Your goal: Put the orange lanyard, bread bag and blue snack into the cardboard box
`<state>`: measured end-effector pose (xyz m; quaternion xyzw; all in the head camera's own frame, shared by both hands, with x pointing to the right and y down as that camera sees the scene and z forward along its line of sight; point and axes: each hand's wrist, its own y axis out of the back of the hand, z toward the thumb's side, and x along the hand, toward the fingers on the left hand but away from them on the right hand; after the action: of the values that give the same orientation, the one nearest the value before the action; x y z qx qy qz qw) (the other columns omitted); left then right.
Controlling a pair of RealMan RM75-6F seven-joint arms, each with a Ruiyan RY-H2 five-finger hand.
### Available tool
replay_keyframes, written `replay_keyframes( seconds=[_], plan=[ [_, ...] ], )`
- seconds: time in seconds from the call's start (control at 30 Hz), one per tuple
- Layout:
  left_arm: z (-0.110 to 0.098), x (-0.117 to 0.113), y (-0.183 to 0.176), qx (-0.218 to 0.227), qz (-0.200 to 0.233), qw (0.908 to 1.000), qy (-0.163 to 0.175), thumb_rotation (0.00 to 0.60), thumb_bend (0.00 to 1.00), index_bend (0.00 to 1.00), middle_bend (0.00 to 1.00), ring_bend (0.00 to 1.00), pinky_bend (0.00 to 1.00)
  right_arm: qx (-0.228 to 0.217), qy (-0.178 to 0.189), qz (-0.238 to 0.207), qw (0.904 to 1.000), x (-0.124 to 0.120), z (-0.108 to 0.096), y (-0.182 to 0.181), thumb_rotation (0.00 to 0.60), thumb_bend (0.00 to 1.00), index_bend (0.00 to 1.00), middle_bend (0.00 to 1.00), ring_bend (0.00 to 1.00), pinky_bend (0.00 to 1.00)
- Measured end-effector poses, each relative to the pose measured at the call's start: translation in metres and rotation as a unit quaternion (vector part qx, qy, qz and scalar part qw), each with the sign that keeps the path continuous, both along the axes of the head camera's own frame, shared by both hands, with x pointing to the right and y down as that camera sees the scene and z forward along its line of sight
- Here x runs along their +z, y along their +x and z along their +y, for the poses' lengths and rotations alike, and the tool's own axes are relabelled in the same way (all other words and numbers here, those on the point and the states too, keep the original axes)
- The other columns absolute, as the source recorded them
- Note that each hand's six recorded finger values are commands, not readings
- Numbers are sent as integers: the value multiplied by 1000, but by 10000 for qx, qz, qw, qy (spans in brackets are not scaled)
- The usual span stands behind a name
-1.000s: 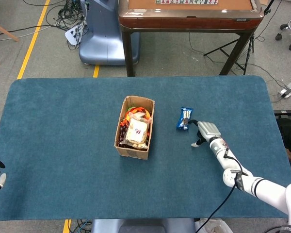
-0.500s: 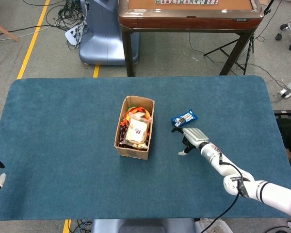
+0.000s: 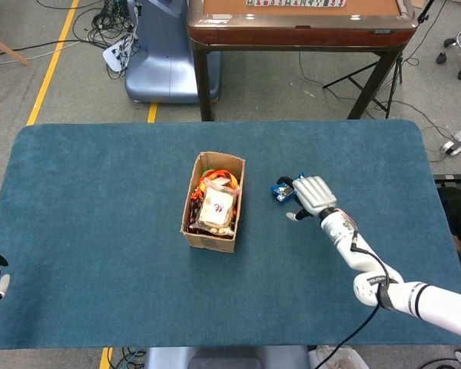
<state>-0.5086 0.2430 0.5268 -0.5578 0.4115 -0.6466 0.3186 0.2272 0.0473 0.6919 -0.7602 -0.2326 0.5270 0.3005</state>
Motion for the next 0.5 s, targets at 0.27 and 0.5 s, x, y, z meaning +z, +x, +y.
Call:
replay_keyframes(
  seconds=[0.27,0.5],
  plan=[
    [-1,-3,-1,-34,23,10000,37,600,351,468,551,377,601,77,418,684,9968,12,-23,0,600,250,261,1000,1000,1000],
    [-1,-5,-1,-46,51,10000,54,600,351,468,551,377,601,240,352,1058,9935,34,-30,4,600,249,261,1000,1000,1000]
  ],
)
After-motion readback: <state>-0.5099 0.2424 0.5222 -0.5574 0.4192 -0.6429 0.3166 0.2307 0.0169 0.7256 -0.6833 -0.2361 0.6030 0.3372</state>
